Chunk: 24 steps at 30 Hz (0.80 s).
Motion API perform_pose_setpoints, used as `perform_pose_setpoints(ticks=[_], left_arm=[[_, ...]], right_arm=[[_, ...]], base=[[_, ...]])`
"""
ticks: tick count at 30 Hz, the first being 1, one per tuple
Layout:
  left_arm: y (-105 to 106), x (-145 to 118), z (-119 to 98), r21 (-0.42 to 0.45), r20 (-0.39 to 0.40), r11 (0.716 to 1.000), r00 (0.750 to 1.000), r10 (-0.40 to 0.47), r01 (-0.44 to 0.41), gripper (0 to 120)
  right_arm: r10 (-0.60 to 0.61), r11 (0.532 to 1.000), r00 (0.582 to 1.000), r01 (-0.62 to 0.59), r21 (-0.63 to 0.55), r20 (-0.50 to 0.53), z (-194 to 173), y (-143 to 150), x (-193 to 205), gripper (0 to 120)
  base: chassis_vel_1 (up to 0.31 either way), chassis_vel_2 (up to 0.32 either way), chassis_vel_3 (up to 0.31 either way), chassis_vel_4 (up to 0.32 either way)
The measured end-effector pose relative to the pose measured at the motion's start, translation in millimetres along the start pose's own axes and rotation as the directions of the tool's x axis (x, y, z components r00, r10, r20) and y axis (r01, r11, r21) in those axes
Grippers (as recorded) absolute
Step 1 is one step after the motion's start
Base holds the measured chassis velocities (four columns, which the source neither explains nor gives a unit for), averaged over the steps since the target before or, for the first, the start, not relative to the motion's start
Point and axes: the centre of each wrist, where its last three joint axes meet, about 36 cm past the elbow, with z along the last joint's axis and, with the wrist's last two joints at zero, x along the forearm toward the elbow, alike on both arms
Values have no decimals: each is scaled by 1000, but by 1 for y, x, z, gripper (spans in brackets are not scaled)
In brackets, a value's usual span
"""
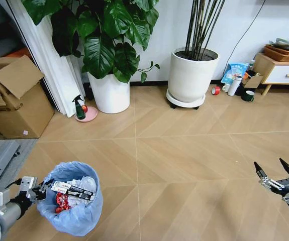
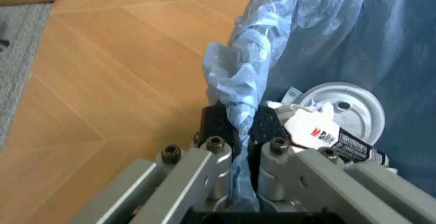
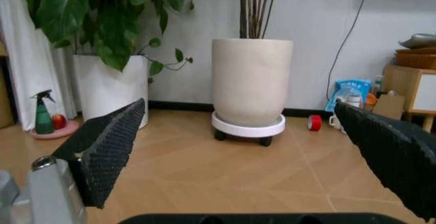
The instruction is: Pick up the trash bin and place the garbage on the floor into it.
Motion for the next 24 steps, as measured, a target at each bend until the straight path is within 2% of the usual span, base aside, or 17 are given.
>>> perform_pose_setpoints(ticks=[6,10,16,24], left_arm=[[-5,1,8,7,-2,1000,1000,-13,13,0],[-23,9,12,14,-8,1000,1000,4,-4,0],[-23,15,12,-1,-5,1000,1000,-13,13,0],[-24,23,18,-9,-2,1000,1000,-29,29,0]], right_arm=[[-7,1000,1000,7,-1,-9,11,-3,4,100],[-36,999,999,36,8,-16,3,-6,2,100],[-44,999,999,44,17,-5,-4,-8,-1,100],[-49,999,999,49,3,7,13,-3,-7,100]], base=[[113,-104,-114,112],[101,-105,-92,105],[96,-118,-94,105],[113,-100,-119,94]])
